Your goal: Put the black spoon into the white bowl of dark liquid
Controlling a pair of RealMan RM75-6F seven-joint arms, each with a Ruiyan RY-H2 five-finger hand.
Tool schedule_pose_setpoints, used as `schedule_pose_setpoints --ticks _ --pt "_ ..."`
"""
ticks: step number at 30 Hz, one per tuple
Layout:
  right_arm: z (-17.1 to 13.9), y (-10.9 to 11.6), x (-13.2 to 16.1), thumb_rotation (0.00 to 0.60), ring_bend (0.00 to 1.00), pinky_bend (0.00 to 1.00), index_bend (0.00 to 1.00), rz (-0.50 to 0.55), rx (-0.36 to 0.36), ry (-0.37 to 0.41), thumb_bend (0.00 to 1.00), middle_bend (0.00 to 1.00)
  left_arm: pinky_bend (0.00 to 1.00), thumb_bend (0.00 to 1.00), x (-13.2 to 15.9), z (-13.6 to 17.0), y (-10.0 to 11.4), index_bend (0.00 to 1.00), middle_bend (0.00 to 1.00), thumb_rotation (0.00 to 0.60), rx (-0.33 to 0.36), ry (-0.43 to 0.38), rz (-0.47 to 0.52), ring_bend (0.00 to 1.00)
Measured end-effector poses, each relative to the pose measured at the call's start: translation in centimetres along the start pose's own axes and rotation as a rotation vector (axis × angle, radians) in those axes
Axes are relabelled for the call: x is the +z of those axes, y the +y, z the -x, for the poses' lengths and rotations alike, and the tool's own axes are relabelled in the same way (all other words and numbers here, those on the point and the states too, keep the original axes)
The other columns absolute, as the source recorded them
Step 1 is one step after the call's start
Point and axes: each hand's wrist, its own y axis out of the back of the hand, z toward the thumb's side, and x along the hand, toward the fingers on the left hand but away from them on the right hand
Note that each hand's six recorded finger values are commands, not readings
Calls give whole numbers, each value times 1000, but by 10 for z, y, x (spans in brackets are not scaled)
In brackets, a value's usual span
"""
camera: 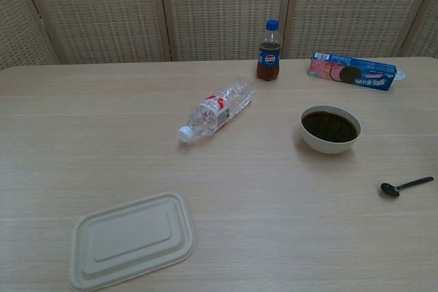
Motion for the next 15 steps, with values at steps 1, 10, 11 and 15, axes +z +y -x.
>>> schedule_pose_setpoints --ticks 1,10,11,15 --pt "1 -1 0 600 59 225 123 1 1 0 315 80 0 411 0 -1 0 0 0 600 -2 0 -2 0" --pt "2 -1 0 600 59 225 123 1 1 -2 315 92 0 411 2 -2 -1 0 0 600 -7 -2 -3 0" --pt "2 -1 -1 600 59 225 123 1 1 -1 315 93 0 411 2 -2 -1 0 0 600 -6 -3 -3 0" --pt "1 0 -1 600 59 225 123 1 -3 1 316 103 0 411 2 -2 -1 0 0 600 -4 -2 -3 0"
